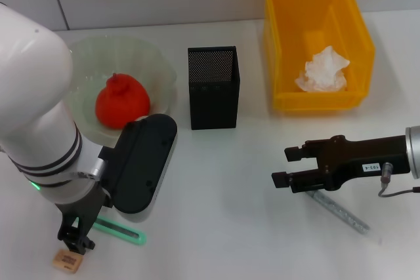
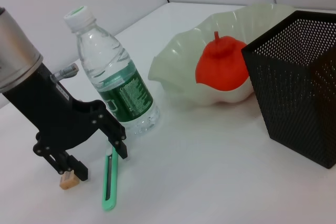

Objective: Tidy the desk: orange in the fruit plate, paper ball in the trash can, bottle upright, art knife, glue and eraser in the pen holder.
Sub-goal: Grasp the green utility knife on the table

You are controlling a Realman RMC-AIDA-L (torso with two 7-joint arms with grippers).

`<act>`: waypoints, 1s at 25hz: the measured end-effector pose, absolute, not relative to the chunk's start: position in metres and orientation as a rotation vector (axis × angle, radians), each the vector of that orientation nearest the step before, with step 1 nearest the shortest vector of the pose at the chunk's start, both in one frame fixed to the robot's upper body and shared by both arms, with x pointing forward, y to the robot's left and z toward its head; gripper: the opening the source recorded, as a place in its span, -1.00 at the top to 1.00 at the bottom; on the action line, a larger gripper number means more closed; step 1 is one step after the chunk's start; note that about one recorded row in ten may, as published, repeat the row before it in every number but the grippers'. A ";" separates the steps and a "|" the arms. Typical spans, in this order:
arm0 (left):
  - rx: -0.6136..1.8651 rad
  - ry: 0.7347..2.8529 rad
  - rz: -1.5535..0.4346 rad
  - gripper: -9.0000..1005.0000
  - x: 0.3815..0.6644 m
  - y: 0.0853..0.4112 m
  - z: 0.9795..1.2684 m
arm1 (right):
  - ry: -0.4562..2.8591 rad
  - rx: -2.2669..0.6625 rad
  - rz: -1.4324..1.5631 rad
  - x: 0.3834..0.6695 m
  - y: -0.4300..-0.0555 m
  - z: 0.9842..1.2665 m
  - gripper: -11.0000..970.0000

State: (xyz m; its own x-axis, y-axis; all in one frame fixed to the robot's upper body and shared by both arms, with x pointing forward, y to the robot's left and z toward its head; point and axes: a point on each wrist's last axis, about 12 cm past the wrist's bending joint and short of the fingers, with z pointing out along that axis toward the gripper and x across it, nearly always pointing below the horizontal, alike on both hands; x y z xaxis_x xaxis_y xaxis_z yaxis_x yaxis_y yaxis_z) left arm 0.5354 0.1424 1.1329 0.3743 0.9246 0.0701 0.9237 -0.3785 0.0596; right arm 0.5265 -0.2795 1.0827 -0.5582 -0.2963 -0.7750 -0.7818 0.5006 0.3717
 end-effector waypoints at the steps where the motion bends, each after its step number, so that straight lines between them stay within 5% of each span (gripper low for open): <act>1: 2.595 1.745 0.144 -0.38 0.536 0.142 1.133 | 2.098 -0.880 0.968 0.526 -0.279 1.083 -0.58; 25: 2.606 1.745 0.146 -0.35 0.535 0.142 1.130 | 2.096 -0.884 0.979 0.525 -0.279 1.083 -0.59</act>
